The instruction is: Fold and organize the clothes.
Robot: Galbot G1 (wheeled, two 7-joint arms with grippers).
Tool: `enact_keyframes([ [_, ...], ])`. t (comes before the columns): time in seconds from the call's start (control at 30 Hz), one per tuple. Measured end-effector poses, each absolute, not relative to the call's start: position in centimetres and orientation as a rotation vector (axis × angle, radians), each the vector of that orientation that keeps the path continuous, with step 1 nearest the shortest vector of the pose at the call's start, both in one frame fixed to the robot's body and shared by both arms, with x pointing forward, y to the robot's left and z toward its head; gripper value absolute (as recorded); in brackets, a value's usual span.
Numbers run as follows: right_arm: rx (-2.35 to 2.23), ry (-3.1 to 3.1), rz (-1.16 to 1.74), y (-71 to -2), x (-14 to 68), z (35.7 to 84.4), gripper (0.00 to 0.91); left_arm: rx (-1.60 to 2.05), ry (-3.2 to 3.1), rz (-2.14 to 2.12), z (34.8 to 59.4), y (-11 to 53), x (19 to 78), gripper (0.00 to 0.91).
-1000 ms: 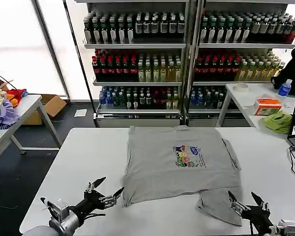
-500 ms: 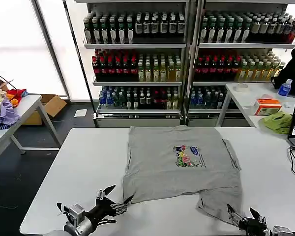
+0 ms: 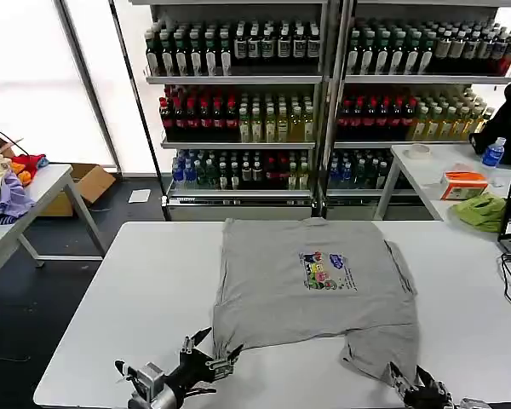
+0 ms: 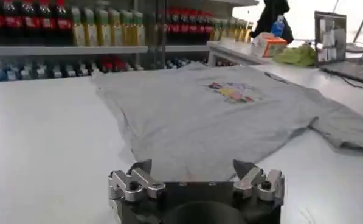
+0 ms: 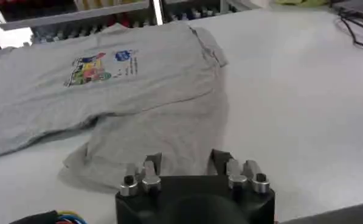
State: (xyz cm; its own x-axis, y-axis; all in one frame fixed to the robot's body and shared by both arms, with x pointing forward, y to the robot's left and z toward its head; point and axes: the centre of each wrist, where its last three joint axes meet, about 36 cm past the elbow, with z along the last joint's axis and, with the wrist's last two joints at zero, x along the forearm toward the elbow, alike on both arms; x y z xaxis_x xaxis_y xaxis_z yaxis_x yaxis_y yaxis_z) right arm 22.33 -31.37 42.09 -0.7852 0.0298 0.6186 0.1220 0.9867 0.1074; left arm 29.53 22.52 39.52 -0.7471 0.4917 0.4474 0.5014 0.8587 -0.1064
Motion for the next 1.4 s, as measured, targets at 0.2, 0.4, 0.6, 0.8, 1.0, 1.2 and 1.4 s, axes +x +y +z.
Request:
enact_keyframes([
  [0.2, -0.079, -2.470, -0.197, -31.0, 22.3, 41.9, 0.000, -0.715, -2.553, -0.046, 38.7, 22.0, 29.2, 0.867],
  [0.4, -0.076, -2.468, -0.200, -30.8, 22.1, 41.5, 0.000, -0.702, -2.550, -0.063, 38.1, 21.9, 29.2, 0.554],
  [0.6, -0.075, -2.470, -0.204, -30.7, 22.0, 41.5, 0.000, -0.694, -2.549, -0.074, 37.6, 21.9, 29.2, 0.222],
  [0.8, -0.074, -2.473, -0.207, -30.9, 22.0, 41.5, 0.000, -0.691, -2.553, -0.077, 37.5, 21.9, 29.2, 0.030],
  [1.0, -0.072, -2.477, -0.210, -30.9, 22.0, 41.5, 0.000, -0.686, -2.553, -0.084, 37.1, 22.1, 29.3, 0.010],
  [1.2, -0.060, -2.486, -0.216, -30.7, 21.7, 41.8, 0.000, -0.680, -2.554, -0.084, 36.9, 22.3, 29.3, 0.010],
  [1.4, -0.052, -2.493, -0.230, -30.5, 21.3, 42.3, 0.000, -0.679, -2.559, -0.080, 37.2, 22.4, 29.0, 0.010],
])
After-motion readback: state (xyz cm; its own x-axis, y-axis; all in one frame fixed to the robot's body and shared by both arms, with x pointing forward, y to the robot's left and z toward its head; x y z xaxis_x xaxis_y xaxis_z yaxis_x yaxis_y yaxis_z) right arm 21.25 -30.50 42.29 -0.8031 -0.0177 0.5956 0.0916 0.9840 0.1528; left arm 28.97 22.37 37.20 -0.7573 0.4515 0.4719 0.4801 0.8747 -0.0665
